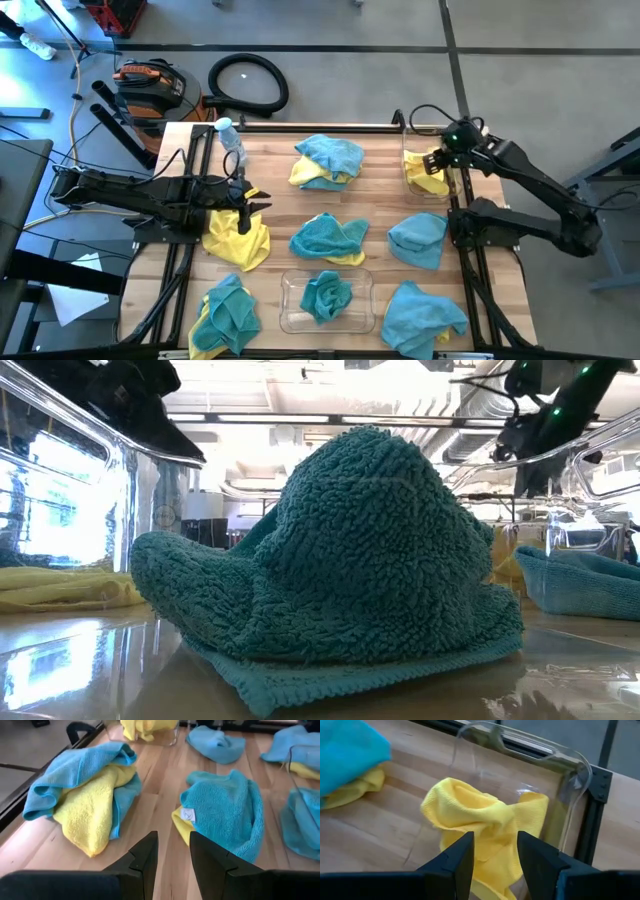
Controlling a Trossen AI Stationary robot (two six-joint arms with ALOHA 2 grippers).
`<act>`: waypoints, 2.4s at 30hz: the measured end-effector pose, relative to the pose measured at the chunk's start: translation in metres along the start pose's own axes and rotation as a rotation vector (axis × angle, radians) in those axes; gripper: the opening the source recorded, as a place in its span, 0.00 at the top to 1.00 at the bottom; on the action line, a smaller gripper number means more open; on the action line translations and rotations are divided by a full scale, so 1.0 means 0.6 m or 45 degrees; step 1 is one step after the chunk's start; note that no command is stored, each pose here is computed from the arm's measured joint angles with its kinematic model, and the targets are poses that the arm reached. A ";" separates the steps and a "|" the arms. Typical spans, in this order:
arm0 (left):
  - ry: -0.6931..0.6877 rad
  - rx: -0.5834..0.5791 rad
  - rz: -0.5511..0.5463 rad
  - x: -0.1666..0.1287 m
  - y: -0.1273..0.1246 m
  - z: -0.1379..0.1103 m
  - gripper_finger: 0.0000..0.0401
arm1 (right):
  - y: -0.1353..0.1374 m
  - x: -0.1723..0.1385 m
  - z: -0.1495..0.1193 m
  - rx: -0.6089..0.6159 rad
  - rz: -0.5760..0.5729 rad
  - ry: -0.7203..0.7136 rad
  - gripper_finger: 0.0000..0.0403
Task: Sort microfiber towel by color & place in baskets
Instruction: Put the blue microfiber towel into the bottom transparent bin
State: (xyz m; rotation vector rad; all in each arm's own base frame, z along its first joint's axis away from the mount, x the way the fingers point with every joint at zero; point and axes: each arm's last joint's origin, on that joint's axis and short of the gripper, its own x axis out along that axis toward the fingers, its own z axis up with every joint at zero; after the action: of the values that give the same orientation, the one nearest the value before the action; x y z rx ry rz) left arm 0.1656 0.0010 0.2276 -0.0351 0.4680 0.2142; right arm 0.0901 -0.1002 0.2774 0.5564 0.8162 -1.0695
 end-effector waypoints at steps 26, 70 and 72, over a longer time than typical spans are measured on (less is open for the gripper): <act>-0.164 -0.050 0.336 0.088 0.037 0.151 0.52 | 0.019 -0.015 -0.007 -0.128 0.067 -0.073 0.64; 0.797 -0.133 0.428 0.440 0.189 0.178 0.97 | 0.019 -0.014 -0.006 -0.139 0.064 -0.072 0.64; 0.792 -0.120 0.427 0.431 0.186 0.189 0.99 | 0.019 -0.014 -0.006 -0.139 0.064 -0.072 0.64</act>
State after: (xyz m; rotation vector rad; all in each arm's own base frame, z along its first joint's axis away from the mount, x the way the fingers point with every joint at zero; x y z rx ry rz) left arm 0.4171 0.1700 0.2140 -0.1171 1.0853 0.5616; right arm 0.0973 -0.0883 0.2822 0.4500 0.8019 -0.9842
